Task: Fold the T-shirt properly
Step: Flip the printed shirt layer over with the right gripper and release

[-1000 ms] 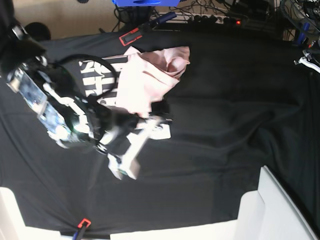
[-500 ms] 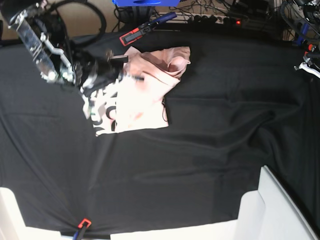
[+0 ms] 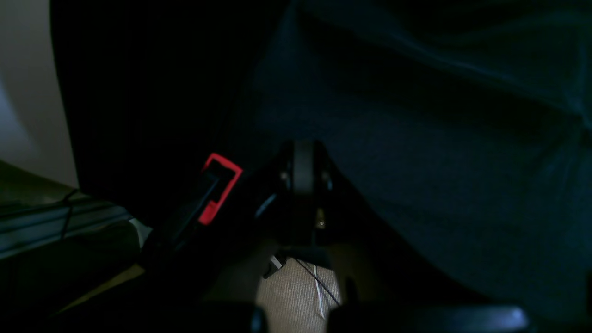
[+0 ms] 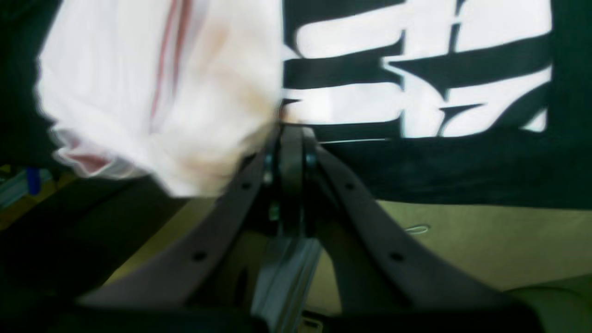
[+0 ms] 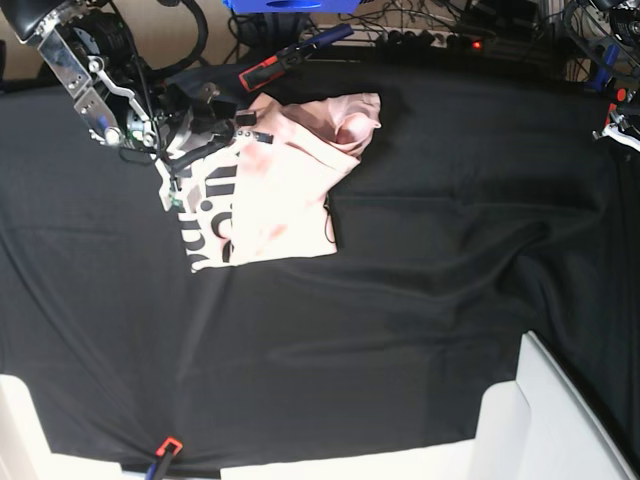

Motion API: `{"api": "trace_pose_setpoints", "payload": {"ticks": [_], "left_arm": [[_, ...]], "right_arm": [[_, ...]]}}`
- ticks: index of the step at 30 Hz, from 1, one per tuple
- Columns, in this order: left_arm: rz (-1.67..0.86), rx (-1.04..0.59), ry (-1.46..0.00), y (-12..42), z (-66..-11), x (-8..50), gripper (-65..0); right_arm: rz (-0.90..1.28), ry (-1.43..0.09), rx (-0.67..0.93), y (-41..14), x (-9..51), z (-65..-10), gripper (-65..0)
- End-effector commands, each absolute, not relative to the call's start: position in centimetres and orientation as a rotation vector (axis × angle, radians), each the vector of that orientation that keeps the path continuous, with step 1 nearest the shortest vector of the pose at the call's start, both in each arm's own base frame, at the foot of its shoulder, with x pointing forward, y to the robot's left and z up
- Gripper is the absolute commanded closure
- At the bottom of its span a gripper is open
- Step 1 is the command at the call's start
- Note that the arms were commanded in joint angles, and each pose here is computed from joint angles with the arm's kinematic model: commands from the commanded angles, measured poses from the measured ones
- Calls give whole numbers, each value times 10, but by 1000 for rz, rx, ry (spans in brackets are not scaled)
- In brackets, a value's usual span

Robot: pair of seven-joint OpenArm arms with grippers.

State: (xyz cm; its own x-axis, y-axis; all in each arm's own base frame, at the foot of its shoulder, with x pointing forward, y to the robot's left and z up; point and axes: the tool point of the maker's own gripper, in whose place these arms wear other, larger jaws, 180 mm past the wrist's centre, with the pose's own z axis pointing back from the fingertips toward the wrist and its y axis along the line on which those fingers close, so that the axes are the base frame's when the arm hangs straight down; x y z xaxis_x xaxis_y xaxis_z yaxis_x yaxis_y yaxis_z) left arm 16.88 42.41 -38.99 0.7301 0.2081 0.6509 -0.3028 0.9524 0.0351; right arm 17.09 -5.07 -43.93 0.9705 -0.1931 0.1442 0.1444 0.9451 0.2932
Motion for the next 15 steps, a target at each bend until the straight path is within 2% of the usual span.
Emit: {"api": "trace_pose_setpoints", "payload": {"ticks": [1,8,15], "left_arm": [[263,171,-737,433,-374,176,-8],[263,171,-736,433,-375,175,-8],[263,171,-736,433,-375,175,-8]], "right_arm": [[-175,-188,279,-54,176,-438,-1],[-114,-222,226,-53,179,-457,-1],[-93,-246,255,-34,190,-453,-1]]}}
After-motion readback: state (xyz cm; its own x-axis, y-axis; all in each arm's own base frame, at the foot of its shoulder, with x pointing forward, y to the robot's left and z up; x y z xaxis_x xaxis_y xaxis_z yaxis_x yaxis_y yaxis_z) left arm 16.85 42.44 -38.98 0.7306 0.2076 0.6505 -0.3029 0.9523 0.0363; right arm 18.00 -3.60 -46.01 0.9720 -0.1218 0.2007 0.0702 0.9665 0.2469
